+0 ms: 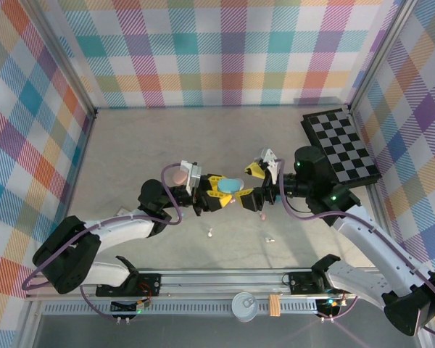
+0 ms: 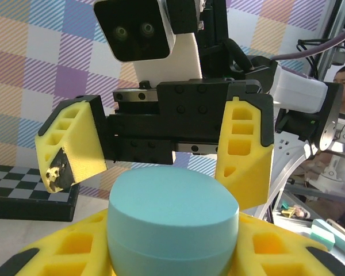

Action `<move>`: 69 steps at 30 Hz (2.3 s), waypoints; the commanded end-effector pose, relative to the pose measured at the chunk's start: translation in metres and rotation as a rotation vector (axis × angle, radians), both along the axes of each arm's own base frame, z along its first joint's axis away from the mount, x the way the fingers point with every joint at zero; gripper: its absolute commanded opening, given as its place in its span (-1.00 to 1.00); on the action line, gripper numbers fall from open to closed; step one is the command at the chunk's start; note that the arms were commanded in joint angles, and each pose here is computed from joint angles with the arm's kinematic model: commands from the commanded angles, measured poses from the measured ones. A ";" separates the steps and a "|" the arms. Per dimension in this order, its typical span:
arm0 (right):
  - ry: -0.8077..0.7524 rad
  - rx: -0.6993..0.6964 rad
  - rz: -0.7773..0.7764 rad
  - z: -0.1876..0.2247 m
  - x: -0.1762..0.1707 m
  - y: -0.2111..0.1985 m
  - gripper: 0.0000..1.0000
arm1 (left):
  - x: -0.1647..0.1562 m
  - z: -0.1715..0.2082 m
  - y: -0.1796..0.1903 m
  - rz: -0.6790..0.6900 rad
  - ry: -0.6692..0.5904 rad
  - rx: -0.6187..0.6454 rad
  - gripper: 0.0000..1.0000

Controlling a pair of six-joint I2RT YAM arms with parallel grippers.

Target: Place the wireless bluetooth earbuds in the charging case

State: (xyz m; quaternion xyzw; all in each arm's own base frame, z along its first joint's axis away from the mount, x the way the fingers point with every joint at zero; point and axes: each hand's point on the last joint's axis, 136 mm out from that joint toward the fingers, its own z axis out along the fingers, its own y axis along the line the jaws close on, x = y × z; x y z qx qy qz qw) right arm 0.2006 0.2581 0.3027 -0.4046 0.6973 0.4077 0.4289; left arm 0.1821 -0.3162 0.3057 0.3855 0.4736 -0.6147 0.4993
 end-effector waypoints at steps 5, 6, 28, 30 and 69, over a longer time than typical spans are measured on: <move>-0.026 0.059 -0.110 0.028 0.020 -0.001 0.89 | -0.018 0.017 0.008 -0.046 -0.078 -0.040 -0.43; -0.021 0.066 -0.114 0.029 0.020 -0.001 0.89 | -0.018 0.016 0.008 -0.047 -0.076 -0.037 -0.43; 0.052 0.128 -0.158 0.050 0.023 -0.002 0.89 | -0.018 0.008 0.009 -0.025 -0.107 -0.028 -0.43; 0.064 0.129 -0.148 0.052 0.020 -0.002 0.89 | -0.016 0.005 0.009 -0.014 -0.106 -0.025 -0.43; 1.056 -0.149 -0.811 -0.224 0.078 -0.031 0.65 | -0.009 0.001 0.033 0.100 -0.103 -0.042 -0.43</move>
